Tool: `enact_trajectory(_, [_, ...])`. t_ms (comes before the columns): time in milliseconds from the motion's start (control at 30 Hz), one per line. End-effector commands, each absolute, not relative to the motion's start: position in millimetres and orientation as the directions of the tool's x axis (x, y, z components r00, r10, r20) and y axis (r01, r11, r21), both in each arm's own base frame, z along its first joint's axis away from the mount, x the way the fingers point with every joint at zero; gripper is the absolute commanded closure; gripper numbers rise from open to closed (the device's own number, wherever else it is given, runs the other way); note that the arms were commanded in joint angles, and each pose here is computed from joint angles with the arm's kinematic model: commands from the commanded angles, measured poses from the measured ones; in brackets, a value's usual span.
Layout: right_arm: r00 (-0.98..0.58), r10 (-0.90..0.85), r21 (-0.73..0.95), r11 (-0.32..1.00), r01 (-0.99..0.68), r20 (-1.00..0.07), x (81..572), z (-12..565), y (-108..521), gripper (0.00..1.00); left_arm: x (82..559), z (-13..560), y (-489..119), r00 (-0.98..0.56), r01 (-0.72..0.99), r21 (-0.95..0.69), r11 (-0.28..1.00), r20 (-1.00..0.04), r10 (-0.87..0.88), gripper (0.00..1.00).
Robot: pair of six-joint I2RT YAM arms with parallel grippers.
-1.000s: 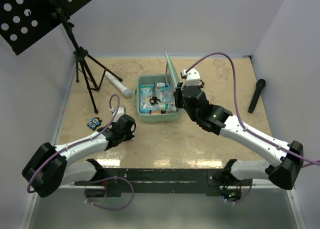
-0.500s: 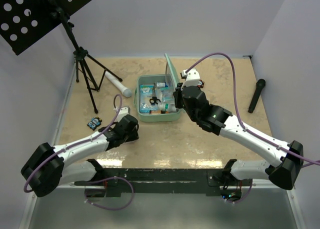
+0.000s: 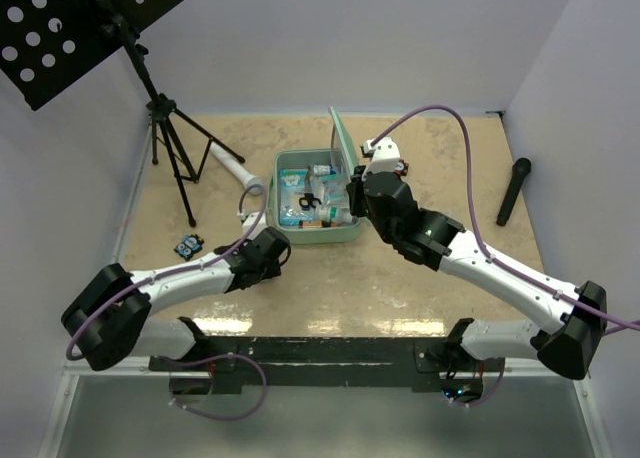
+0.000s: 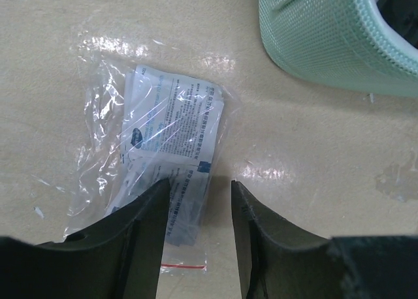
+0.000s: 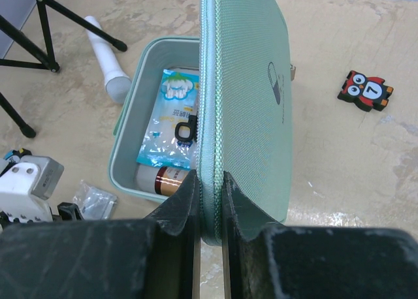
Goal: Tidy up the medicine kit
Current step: Pick up the medical item at the center of the board.
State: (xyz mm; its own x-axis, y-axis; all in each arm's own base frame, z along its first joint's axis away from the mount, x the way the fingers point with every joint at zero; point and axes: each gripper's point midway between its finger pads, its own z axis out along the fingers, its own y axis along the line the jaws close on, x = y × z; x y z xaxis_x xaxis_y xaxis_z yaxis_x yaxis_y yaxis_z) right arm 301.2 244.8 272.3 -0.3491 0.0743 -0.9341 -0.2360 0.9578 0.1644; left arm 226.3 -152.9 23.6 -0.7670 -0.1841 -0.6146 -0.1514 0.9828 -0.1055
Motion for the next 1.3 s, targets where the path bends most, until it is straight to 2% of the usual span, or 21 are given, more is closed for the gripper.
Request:
enact_trajectory(0, [-0.413,-0.002,0.103,0.967,-0.232,-0.911,294,246,237,1.00,227,21,-138,-0.761,-0.158,0.005,0.987,-0.638,-0.119,0.54])
enact_trajectory(333, [-0.409,0.002,0.105,0.968,-0.230,-0.913,292,248,234,1.00,221,10,-136,-0.771,-0.159,0.142,0.977,-0.636,-0.034,0.77])
enact_trajectory(533, [-0.403,0.006,0.107,0.968,-0.229,-0.915,291,250,232,1.00,217,4,-135,-0.782,-0.162,0.187,0.969,-0.623,-0.011,0.81])
enact_trajectory(600, [-0.402,0.006,0.108,0.967,-0.230,-0.916,291,250,232,1.00,218,3,-134,-0.781,-0.168,0.185,0.968,-0.625,-0.016,0.78])
enact_trajectory(667, [-0.400,0.007,0.107,0.968,-0.228,-0.916,291,250,231,1.00,217,5,-134,-0.781,-0.179,0.179,0.967,-0.624,-0.030,0.67])
enact_trajectory(733, [-0.399,0.008,0.107,0.968,-0.227,-0.917,291,251,230,1.00,214,7,-133,-0.776,-0.181,0.157,0.971,-0.629,-0.043,0.61])
enact_trajectory(900, [-0.400,0.007,0.109,0.966,-0.233,-0.917,291,250,232,1.00,211,11,-135,-0.763,-0.182,0.098,0.978,-0.641,-0.078,0.56])
enact_trajectory(1033, [-0.401,0.010,0.112,0.966,-0.233,-0.916,291,250,233,1.00,209,2,-131,-0.787,-0.175,0.153,0.973,-0.616,-0.045,0.63])
enact_trajectory(1267, [-0.397,0.010,0.108,0.968,-0.226,-0.918,290,253,229,1.00,208,-3,-127,-0.795,-0.191,0.189,0.963,-0.606,-0.038,0.83])
